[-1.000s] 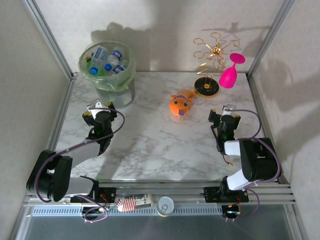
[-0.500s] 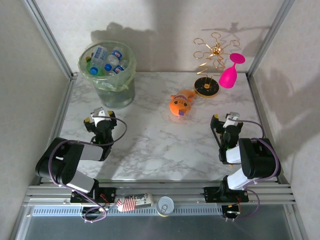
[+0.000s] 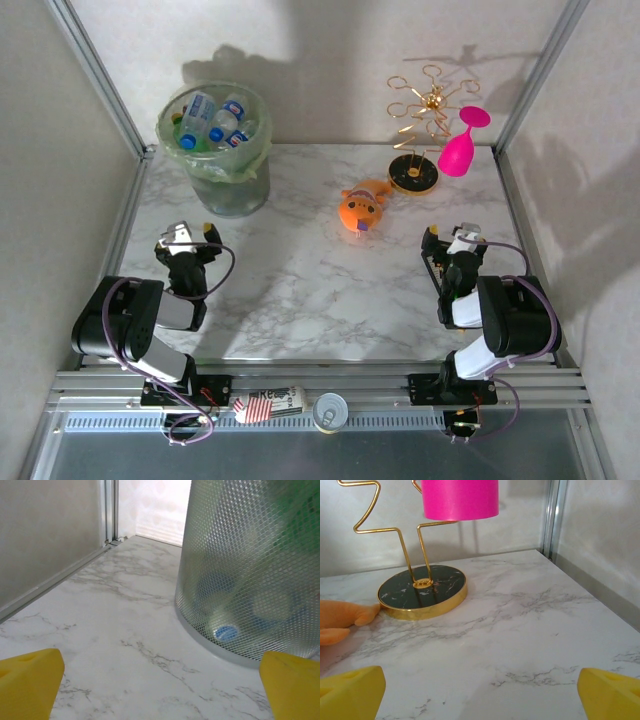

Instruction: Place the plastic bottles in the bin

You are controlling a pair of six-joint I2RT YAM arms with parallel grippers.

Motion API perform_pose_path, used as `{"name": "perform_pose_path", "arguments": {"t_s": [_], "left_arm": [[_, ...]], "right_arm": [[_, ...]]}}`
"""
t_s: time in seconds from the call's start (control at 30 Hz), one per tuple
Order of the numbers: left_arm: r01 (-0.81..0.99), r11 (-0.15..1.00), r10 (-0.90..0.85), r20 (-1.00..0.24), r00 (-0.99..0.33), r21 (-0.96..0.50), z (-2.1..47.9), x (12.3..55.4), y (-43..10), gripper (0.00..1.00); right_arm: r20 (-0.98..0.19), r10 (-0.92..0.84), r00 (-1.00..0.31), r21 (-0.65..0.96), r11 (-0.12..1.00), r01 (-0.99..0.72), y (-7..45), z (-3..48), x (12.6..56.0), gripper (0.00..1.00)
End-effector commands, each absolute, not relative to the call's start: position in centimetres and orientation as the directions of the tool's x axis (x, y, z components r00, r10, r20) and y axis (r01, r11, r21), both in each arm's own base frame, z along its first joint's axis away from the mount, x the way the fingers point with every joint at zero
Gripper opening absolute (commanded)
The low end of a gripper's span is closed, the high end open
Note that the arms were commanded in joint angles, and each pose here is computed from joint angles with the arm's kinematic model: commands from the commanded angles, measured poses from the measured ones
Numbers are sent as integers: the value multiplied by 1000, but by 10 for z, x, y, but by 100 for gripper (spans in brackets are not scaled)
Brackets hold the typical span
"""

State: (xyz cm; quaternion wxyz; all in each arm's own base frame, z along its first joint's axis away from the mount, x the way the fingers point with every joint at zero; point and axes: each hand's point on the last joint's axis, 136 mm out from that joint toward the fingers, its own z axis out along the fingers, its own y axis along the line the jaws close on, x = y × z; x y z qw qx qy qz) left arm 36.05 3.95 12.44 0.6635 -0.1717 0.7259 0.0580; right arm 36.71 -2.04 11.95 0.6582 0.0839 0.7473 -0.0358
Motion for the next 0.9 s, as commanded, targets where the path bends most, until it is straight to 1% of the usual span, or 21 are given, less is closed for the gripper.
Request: {"name": "perform_pose_path", "arguments": {"t_s": [0.0,0.87], "left_arm": [[-308,938,-177,-984,-24,-162,134,364,34,100],[-310,937,-175,-984,-27,-158,133,364,34,99]], "right_arm": [[-994,71,-84,56,984,171,-21,127,368,99],[-994,64,-88,49,985,164,-19,127,368,99]]}}
